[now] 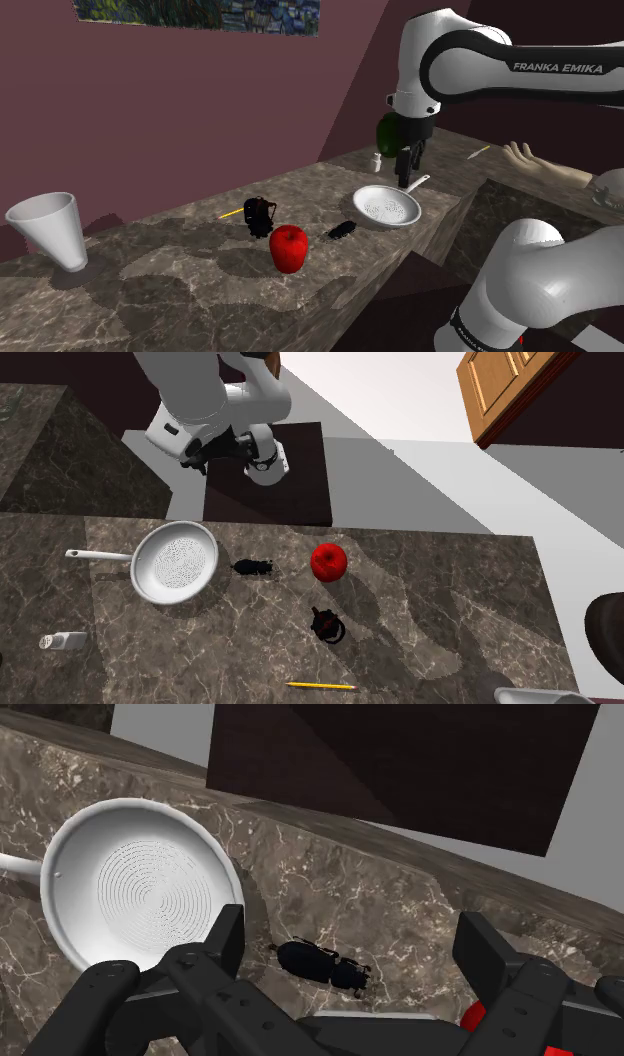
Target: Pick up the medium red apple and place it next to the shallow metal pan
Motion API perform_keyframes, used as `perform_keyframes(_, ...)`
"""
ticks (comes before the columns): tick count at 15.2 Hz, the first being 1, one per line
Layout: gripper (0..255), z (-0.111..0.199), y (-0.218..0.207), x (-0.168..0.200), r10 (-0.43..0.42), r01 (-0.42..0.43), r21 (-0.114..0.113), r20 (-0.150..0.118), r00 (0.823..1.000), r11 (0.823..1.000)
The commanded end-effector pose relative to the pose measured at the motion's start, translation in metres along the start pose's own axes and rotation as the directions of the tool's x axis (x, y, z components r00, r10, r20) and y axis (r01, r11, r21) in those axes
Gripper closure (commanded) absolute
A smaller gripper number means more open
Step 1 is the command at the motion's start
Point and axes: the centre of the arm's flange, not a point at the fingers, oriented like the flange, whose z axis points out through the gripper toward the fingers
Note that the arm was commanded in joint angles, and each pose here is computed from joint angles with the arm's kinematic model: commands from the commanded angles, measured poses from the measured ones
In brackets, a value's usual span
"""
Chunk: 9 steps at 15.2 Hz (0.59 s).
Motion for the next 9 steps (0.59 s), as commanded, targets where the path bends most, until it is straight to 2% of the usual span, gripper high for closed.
perform_keyframes(1, 0, 0.000, 0.000, 0.000, 0.000, 0.000, 0.000, 0.000, 1.000, 1.000)
perform_keyframes(9, 0, 0.027, -0.060, 0.071, -0.088, 0.089, 0.011, -0.065, 0.994, 0.996)
